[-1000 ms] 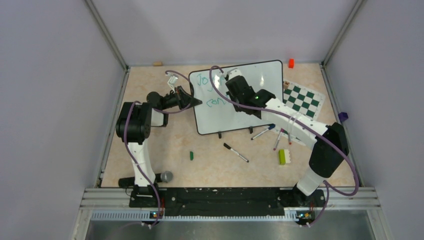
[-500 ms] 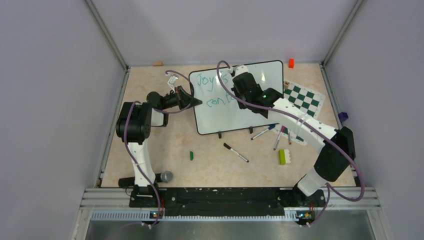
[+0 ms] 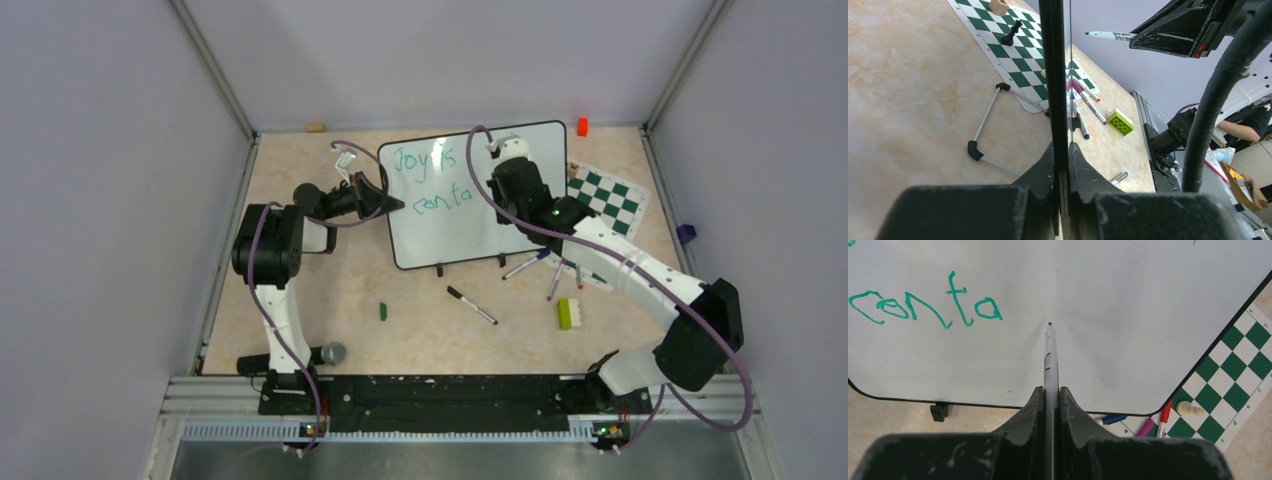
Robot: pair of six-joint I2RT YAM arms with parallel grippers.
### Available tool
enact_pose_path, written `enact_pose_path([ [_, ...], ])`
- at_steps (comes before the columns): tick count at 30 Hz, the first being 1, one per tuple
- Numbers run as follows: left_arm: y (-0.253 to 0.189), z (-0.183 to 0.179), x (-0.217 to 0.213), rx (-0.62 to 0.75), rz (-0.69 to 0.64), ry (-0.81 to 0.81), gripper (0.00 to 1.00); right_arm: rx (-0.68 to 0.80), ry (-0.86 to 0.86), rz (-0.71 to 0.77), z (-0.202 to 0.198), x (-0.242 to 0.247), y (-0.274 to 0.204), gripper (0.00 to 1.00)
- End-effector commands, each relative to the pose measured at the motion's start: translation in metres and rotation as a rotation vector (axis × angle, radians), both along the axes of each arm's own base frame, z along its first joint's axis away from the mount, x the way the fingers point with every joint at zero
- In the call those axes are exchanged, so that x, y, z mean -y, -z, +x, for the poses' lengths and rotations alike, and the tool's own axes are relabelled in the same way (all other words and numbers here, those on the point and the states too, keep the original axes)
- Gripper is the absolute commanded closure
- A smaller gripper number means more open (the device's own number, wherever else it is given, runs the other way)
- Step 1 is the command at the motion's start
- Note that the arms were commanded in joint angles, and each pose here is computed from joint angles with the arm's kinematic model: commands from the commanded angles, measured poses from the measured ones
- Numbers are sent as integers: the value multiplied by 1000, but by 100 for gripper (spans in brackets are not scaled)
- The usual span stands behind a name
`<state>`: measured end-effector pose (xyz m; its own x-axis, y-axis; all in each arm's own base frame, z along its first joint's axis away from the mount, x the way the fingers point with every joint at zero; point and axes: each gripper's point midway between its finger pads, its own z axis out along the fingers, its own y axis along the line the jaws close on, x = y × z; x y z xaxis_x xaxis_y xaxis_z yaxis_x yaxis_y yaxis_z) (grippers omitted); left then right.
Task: Write a sentence on the whiteboard
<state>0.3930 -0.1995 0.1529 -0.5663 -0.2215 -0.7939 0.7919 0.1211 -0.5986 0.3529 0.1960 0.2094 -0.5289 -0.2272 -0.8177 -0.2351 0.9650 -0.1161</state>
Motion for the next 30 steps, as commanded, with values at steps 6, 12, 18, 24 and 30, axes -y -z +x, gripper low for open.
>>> enact_pose_path([
  [6, 21, -37, 12, 178, 83, 204, 100, 168, 34, 153, -1, 7, -44, 100],
  [12, 20, -37, 12, 179, 83, 203, 100, 146, 36, 140, 1, 6, -42, 100],
  [18, 20, -37, 12, 179, 83, 204, 100, 130, 6, 117, 7, -1, -41, 100],
  [24, 20, -37, 12, 181, 83, 203, 100, 112, -20, 87, 11, -6, -36, 100],
  [30, 21, -37, 12, 178, 83, 203, 100, 71, -27, 43, 15, -10, -27, 100],
])
